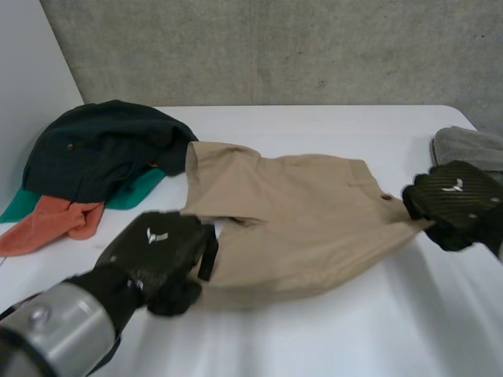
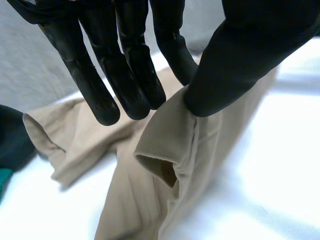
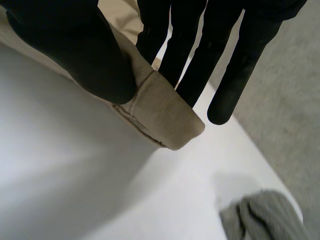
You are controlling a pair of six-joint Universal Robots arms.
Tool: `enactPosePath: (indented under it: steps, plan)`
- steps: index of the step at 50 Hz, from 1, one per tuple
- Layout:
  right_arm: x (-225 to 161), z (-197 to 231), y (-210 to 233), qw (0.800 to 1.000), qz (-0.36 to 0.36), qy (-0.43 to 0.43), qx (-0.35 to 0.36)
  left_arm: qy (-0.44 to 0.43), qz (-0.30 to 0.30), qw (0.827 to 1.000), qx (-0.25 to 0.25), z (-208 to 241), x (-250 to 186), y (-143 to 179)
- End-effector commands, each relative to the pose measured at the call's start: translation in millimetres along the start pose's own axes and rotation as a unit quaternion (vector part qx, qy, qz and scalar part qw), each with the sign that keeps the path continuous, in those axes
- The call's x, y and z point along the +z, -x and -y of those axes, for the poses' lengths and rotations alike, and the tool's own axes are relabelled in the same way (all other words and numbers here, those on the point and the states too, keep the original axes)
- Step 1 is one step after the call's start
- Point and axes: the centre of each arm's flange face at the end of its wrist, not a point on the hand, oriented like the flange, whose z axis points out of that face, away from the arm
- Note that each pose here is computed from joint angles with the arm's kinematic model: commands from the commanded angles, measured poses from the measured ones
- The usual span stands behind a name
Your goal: Fold the laundry.
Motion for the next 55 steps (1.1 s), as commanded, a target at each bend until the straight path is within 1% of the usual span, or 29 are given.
enactPosePath:
  steps: [1,3,6,9,13,14,18,19,24,27,28,30,33,34,35,37,41,42,45,46,50,53,55]
  plan:
    - [-42,-5,-7,0.991,0.056,0.113,-0.053,0.069,-0.055,0.995,0.055,-14,-29,-17]
    - [-45,-6,-5,0.988,0.073,0.121,-0.058,0.078,-0.058,0.993,0.065,-18,-26,-18]
    - [-42,-8,-3,0.989,0.078,0.119,-0.04,0.07,-0.055,0.993,0.077,-22,-14,-17]
    - [-27,-17,-5,0.991,0.078,0.111,-0.008,0.054,-0.049,0.993,0.091,-25,4,-15]
    - [0,-25,4,0.992,0.088,0.092,0.004,0.005,-0.019,0.994,0.104,-22,41,-2]
    - [6,-25,7,0.992,0.09,0.088,0.002,-0.015,-0.003,0.994,0.108,-20,58,7]
    - [35,-26,15,0.993,0.08,0.086,0.001,-0.068,0.029,0.989,0.13,-12,103,23]
    - [47,-28,15,0.994,0.065,0.093,0.004,-0.076,0.032,0.987,0.136,-10,111,25]
    - [77,-19,6,0.997,0.002,0.076,0.0,-0.114,0.056,0.979,0.159,2,163,42]
    - [92,-12,0,0.998,-0.034,0.053,-0.006,-0.123,0.066,0.977,0.16,6,183,52]
    - [96,-11,-2,0.998,-0.042,0.046,-0.007,-0.127,0.071,0.976,0.16,6,198,59]
    - [113,-12,-4,0.998,-0.061,0.029,-0.011,-0.131,0.077,0.975,0.16,6,211,66]
    - [127,-15,-9,0.996,-0.084,0.018,-0.016,-0.144,0.085,0.973,0.162,8,236,74]
    - [137,-18,-12,0.994,-0.104,0.012,-0.019,-0.149,0.086,0.971,0.164,9,243,75]
    - [141,-19,-14,0.993,-0.114,0.01,-0.022,-0.161,0.092,0.968,0.171,10,255,79]
    - [152,-18,-16,0.99,-0.136,-0.001,-0.03,-0.178,0.099,0.962,0.179,13,264,82]
    - [175,-16,-7,0.987,-0.151,-0.022,-0.042,-0.229,0.129,0.941,0.213,19,288,96]
    - [180,-17,-7,0.987,-0.155,-0.025,-0.043,-0.248,0.143,0.931,0.225,22,295,102]
    - [196,-22,-8,0.984,-0.17,-0.033,-0.044,-0.278,0.147,0.92,0.234,26,304,103]
    - [199,-22,-8,0.983,-0.173,-0.036,-0.046,-0.294,0.146,0.914,0.238,29,309,104]
    - [214,-25,-12,0.979,-0.194,-0.046,-0.049,-0.304,0.142,0.911,0.24,27,318,102]
    - [222,-28,-14,0.975,-0.212,-0.046,-0.047,-0.301,0.131,0.914,0.238,22,319,97]
    - [222,-28,-15,0.974,-0.217,-0.045,-0.041,-0.296,0.111,0.919,0.234,13,319,87]
